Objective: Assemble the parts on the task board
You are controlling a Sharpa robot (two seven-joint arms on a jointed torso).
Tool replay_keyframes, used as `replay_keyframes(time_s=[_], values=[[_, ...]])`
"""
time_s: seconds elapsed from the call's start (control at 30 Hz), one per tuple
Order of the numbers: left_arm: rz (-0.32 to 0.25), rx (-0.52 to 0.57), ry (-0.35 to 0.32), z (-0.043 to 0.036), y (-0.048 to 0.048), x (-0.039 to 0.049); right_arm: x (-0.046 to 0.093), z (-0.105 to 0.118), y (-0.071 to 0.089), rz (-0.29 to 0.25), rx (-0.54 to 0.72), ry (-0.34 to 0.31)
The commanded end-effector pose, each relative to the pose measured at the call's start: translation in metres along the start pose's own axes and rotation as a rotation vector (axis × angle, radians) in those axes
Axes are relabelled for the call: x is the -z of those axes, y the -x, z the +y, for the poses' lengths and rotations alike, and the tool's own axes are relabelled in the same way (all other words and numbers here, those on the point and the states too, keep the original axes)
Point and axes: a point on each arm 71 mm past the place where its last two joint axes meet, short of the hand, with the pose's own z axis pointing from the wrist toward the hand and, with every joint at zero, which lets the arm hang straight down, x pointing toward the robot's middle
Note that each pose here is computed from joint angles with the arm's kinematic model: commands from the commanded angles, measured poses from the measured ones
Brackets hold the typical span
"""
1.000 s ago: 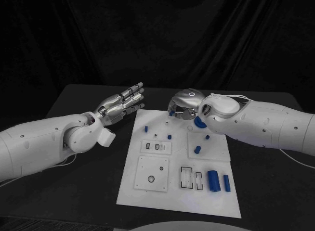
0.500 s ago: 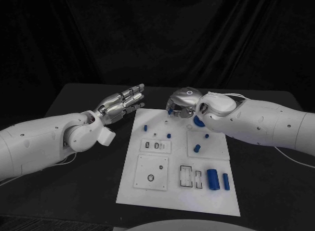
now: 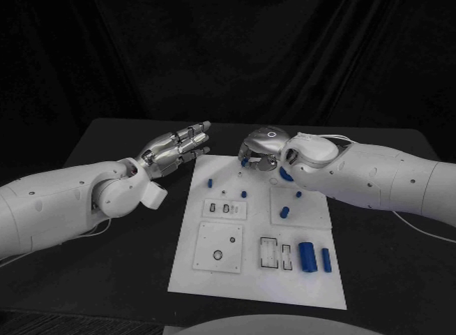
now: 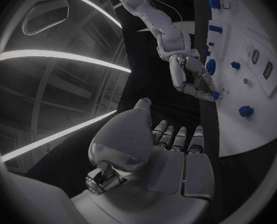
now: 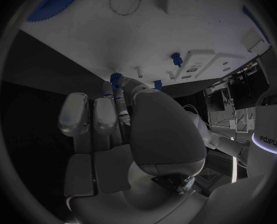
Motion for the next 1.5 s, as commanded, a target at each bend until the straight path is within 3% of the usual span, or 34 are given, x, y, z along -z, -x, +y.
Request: replay_keyframes(time_s=[0.03, 0.47, 0.6, 0.73, 0.9, 1.1, 1.27, 1.5], values=[[0.017, 0.009, -0.012, -0.0006, -0.0023, -0.0012, -0.001, 0.001, -0.003, 0.023, -0.001, -0.005], [0.018, 0.009, -0.01, -0.0002, -0.0023, -0.0021, 0.002, -0.005, -0.007, 0.057, -0.002, -0.065], [0.018, 0.009, -0.01, -0.0001, -0.0021, -0.0021, 0.003, -0.007, -0.004, 0.005, -0.002, -0.075], [0.012, 0.007, -0.009, -0.0001, -0.0006, -0.0006, 0.008, -0.009, 0.005, -0.084, -0.048, -0.082], [0.0, 0.003, -0.008, -0.0002, 0.002, 0.002, 0.025, -0.019, 0.031, -0.166, -0.085, -0.097], [-0.012, -0.002, -0.013, -0.0008, 0.0045, 0.0043, 0.055, -0.037, 0.049, -0.162, -0.094, -0.142], [-0.015, -0.003, -0.019, -0.0012, 0.0049, 0.0047, 0.079, -0.053, 0.047, -0.123, -0.102, -0.195], [-0.017, -0.001, -0.02, -0.0008, 0.0052, 0.0067, 0.108, -0.072, 0.029, -0.029, -0.177, -0.279]])
